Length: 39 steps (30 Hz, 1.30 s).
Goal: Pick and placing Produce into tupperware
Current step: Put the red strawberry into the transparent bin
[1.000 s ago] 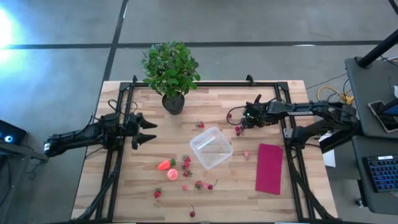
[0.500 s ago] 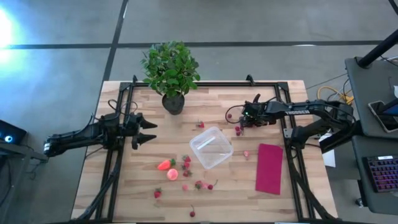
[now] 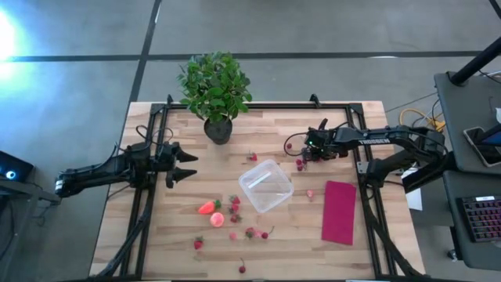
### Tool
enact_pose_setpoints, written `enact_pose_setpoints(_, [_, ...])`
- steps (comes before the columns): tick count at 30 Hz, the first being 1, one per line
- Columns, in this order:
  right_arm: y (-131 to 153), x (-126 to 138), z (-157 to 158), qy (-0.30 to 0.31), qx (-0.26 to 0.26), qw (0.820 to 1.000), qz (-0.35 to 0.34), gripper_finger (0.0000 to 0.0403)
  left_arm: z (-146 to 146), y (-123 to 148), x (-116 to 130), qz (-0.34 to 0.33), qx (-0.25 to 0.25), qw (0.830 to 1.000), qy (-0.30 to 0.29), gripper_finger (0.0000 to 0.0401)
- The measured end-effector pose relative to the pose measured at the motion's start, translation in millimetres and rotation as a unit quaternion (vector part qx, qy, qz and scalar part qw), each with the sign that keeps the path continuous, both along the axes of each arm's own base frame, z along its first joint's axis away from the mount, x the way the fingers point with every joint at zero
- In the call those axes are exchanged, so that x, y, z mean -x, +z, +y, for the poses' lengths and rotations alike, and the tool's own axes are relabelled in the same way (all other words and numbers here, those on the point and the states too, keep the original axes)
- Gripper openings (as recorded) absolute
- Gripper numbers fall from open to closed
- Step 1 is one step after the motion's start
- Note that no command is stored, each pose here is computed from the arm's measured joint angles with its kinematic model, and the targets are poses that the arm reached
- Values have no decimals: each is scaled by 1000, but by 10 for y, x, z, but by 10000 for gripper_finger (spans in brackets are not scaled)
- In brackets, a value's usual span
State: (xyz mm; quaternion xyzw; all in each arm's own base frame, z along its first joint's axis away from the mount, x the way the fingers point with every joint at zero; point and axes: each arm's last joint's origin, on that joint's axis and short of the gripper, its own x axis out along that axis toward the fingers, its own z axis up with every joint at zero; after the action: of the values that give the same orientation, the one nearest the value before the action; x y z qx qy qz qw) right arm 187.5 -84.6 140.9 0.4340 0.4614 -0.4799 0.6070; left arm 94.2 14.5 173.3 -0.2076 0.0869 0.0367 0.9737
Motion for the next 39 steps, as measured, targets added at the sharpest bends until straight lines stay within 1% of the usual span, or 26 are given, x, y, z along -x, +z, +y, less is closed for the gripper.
enact_pose_setpoints(7, [3, 1, 1, 0, -2, 1000, -1, 123, 0, 0, 0, 0, 0, 1000, 0, 293])
enact_pose_setpoints(14, [3, 3, 2, 4, -1, 1000, 1, 123, 0, 1, 0, 0, 0, 1000, 0, 293])
enact_pose_setpoints(19, [1, 10, 3, 16, 2, 1000, 8, 142, 0, 0, 0, 0, 0, 1000, 0, 293])
enact_pose_setpoints(23, [1, 12, 4, 18, 2, 1000, 9, 172, 0, 1, 0, 0, 0, 1000, 0, 293])
enact_pose_setpoints(27, [-3, 26, 14, 8, -9, 1000, 13, 207, 0, 0, 0, 0, 0, 1000, 0, 293])
enact_pose_setpoints(30, [-4, 27, 17, 5, -14, 1000, 11, 223, 0, 0, 0, 0, 0, 1000, 0, 293])
enact_pose_setpoints(34, [-5, 27, 20, 3, -18, 1000, 10, 225, 0, 0, 0, 0, 0, 1000, 0, 293])
enact_pose_setpoints(39, [-5, 28, 20, -4, -19, 1000, 9, 204, 0, 0, 0, 0, 0, 1000, 0, 293])
